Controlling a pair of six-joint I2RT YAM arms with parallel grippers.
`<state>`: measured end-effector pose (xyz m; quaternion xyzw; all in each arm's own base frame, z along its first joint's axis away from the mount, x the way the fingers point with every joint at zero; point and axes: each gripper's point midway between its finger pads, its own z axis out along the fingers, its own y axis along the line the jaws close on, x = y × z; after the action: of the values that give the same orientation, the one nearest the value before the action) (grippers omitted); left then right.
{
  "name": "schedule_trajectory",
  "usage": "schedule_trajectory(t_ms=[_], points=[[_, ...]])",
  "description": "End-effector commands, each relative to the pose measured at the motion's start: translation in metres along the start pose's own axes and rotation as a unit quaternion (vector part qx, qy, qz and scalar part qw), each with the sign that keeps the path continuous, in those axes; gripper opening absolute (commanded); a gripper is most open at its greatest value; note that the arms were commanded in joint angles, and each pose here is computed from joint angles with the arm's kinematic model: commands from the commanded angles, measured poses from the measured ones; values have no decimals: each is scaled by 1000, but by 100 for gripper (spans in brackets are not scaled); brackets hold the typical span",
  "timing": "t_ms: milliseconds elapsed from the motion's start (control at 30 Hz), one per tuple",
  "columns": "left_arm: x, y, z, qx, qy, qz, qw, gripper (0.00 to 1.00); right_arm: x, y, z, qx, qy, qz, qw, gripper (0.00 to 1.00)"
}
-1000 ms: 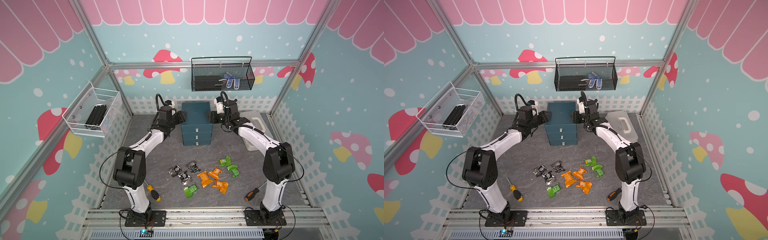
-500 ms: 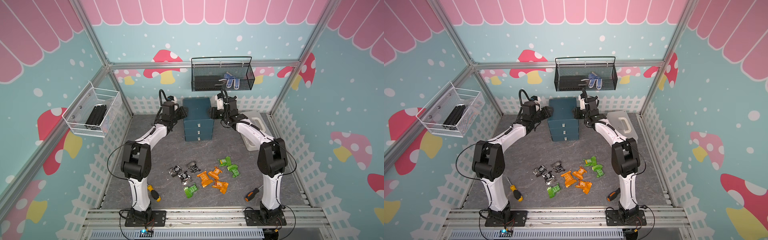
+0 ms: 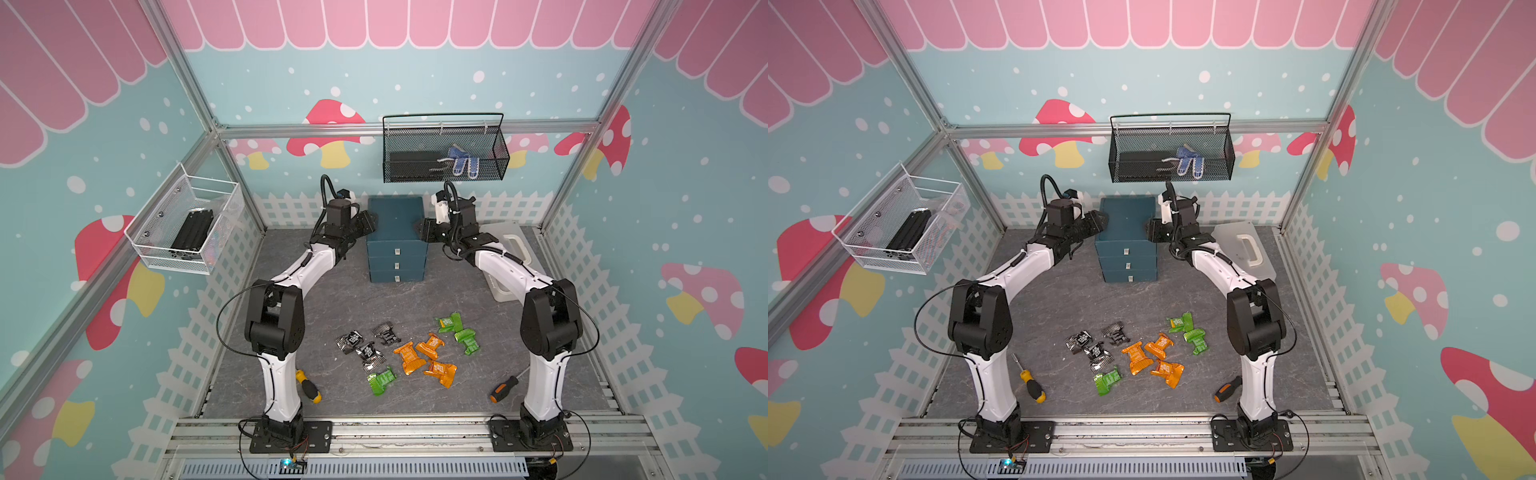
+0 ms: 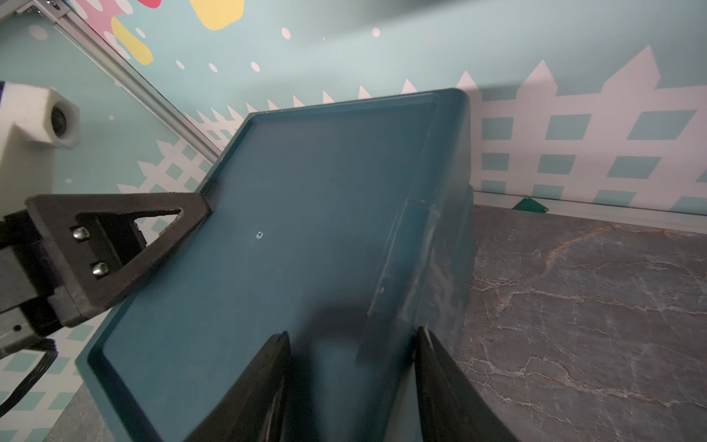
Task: Place the cookies into the drawer by color
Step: Move the storage box to the center of the board.
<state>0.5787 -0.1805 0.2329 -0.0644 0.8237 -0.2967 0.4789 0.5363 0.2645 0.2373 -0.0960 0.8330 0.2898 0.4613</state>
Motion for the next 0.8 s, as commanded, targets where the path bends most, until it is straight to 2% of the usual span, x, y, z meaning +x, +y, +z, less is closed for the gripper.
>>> schedule_trajectory(t_ms=[0, 67, 267, 333, 433, 567, 767], points=[[26, 0, 13, -6, 38, 3, 999, 46, 48, 7, 3, -7, 76, 17, 997, 54], [26, 1, 9, -12, 39, 2, 999, 49, 50, 5, 2, -3, 79, 18, 997, 54], [0, 3, -36, -30, -13, -21, 999, 78, 56, -7, -7, 22, 82, 25, 996, 54], [-6, -4, -57, -10, -32, -41, 999, 84, 57, -8, -9, 23, 84, 27, 996, 55], [-2, -21, -89, 37, -50, -77, 995, 87, 56, -6, -11, 14, 84, 26, 996, 55], [19, -45, -120, 121, -59, -145, 980, 87, 54, -3, -10, 8, 89, 19, 996, 56], [64, -81, -122, 201, -31, -209, 956, 85, 53, -1, -13, 6, 97, 7, 995, 56]])
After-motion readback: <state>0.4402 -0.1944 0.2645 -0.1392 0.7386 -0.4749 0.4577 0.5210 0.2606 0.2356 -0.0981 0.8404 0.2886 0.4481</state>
